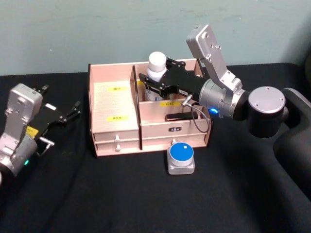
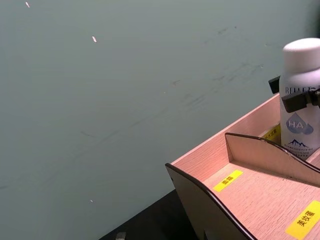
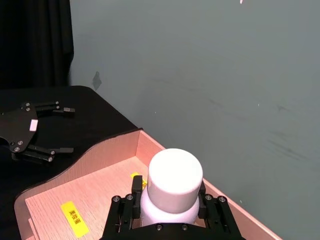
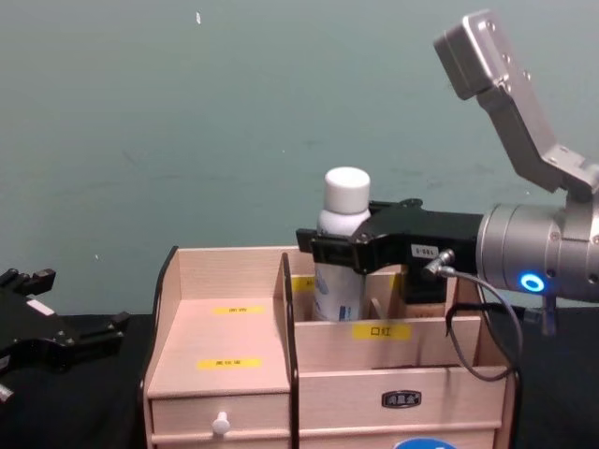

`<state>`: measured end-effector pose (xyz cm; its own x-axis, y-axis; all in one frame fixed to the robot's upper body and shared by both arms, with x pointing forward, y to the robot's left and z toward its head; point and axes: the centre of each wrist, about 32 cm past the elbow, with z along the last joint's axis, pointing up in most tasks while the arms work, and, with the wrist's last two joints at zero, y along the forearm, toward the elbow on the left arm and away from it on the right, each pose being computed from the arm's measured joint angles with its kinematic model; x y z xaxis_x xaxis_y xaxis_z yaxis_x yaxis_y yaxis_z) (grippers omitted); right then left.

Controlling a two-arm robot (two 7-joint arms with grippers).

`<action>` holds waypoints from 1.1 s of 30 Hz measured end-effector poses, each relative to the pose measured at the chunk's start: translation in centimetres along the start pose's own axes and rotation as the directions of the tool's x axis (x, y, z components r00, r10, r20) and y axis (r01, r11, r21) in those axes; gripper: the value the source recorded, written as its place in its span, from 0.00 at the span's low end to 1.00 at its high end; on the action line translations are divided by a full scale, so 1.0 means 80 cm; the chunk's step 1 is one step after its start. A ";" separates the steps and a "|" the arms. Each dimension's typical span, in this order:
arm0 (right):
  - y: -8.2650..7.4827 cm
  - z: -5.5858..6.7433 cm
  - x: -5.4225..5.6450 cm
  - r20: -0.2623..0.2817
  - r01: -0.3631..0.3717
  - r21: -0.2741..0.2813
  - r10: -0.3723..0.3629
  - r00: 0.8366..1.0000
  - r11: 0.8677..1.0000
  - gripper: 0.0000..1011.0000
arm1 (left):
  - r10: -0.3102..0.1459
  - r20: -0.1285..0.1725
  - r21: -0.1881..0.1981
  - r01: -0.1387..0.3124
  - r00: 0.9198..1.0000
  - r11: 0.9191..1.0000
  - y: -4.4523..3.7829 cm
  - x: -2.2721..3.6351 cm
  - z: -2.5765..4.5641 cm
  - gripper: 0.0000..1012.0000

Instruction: Pick up the facial cleanser and watermelon frost from the table and place them into the tiered storage box.

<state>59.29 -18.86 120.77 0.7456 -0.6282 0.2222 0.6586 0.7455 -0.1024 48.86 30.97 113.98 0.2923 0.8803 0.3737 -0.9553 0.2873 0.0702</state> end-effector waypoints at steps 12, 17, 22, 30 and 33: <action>-0.001 -0.018 -0.003 -0.020 -0.007 -0.032 0.006 1.000 0.999 0.61 | 0.000 0.000 0.000 0.000 1.000 1.000 0.000 0.0000 0.0000 1.00; 0.000 -0.023 -0.004 -0.017 -0.010 -0.046 0.009 1.000 0.999 0.61 | 0.000 0.000 0.000 0.000 1.000 1.000 0.000 0.0000 0.0000 1.00; 0.000 -0.023 -0.005 -0.015 -0.012 -0.054 0.011 1.000 0.998 0.61 | 0.000 0.000 0.000 0.000 1.000 1.000 0.000 0.0000 0.0000 1.00; 0.000 -0.024 -0.005 -0.016 -0.014 -0.059 0.013 1.000 0.998 0.63 | 0.000 0.000 0.000 0.000 1.000 1.000 0.000 0.0000 0.0000 1.00; 0.000 -0.024 -0.006 -0.016 -0.014 -0.059 0.013 1.000 0.998 0.72 | 0.000 0.000 0.000 0.000 1.000 1.000 0.000 0.0000 0.0000 1.00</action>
<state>59.14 -19.01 118.82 0.7559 -0.6217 0.2052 0.6527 0.7400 -0.1622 48.86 30.97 113.98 0.2923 0.8803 0.3737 -0.9552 0.2874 0.0703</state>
